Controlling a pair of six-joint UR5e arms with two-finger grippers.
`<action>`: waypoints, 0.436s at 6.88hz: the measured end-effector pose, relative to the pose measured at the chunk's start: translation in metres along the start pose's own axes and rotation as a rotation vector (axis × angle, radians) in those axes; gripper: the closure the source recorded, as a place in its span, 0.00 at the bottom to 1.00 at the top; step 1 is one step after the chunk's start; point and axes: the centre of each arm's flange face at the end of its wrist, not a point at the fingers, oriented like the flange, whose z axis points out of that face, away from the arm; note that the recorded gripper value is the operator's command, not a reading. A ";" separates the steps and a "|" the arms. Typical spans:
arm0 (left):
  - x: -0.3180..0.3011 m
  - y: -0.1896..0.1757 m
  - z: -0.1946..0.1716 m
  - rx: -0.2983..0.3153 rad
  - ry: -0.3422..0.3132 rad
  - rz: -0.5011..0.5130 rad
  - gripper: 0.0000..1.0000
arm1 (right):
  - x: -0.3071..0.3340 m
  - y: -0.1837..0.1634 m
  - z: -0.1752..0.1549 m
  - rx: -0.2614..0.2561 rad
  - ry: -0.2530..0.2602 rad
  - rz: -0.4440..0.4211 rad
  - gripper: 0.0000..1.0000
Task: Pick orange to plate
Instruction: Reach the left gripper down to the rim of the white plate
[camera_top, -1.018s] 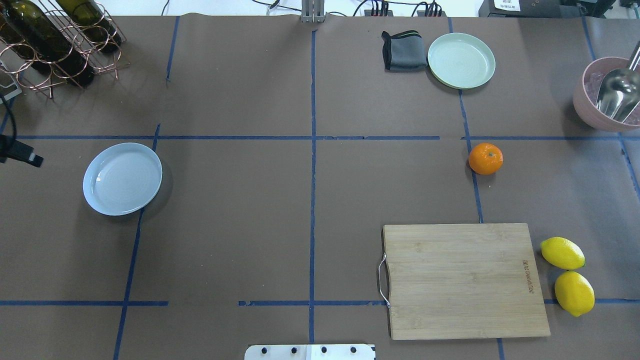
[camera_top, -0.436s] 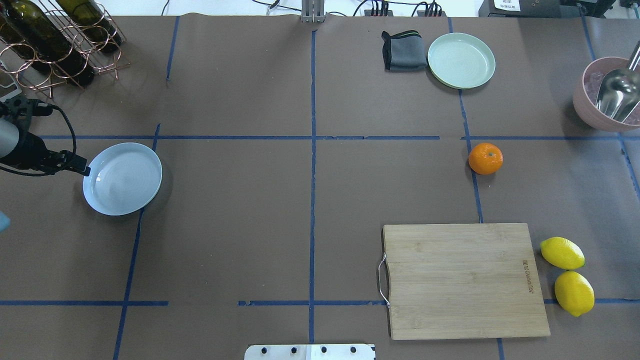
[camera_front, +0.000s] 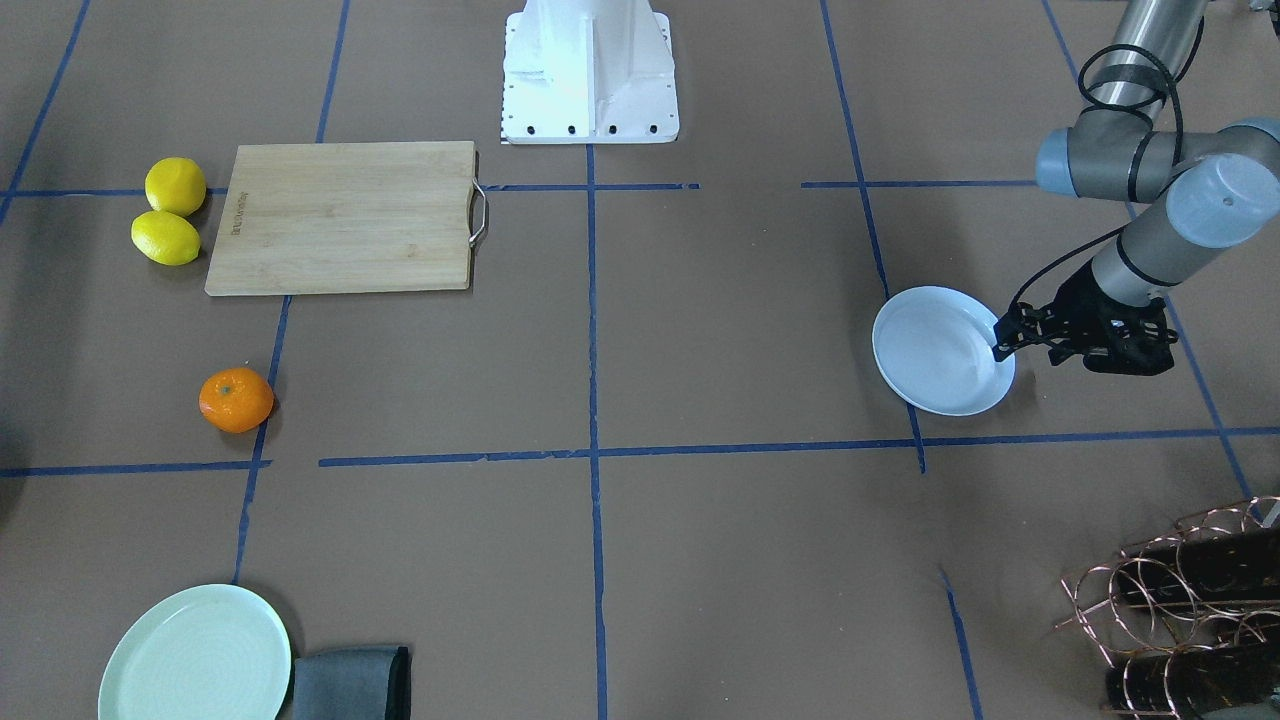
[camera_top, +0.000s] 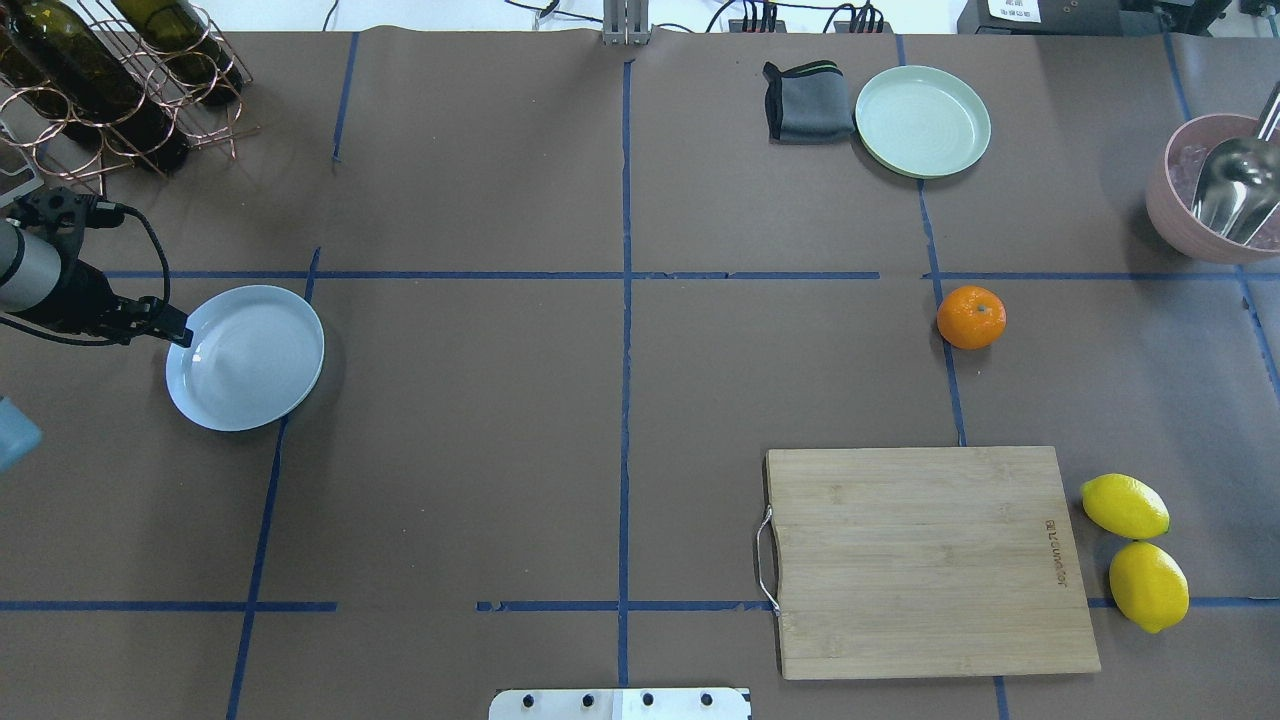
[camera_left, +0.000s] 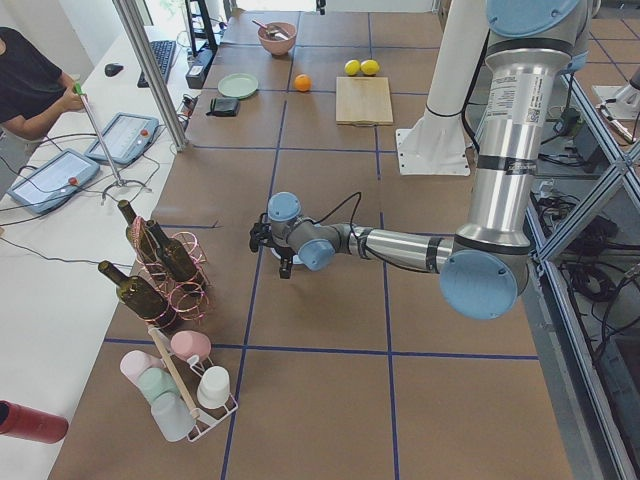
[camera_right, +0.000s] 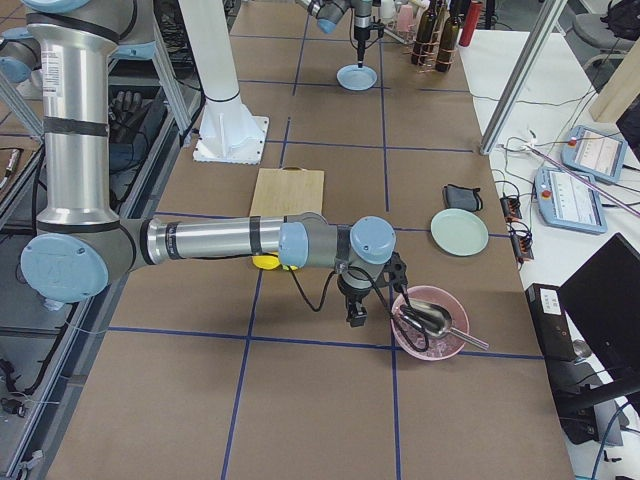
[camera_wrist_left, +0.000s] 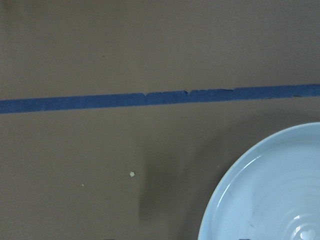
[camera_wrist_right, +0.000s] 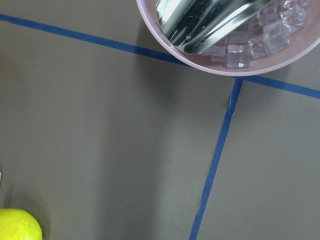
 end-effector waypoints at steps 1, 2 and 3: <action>0.004 0.003 0.005 -0.010 0.001 0.009 0.45 | 0.000 0.000 0.000 0.000 0.000 0.000 0.00; 0.008 0.005 0.008 -0.015 0.003 0.014 0.99 | 0.000 0.000 0.000 0.000 0.000 0.001 0.00; 0.011 0.005 0.008 -0.017 0.006 0.015 1.00 | 0.000 0.000 0.000 0.001 -0.001 0.001 0.00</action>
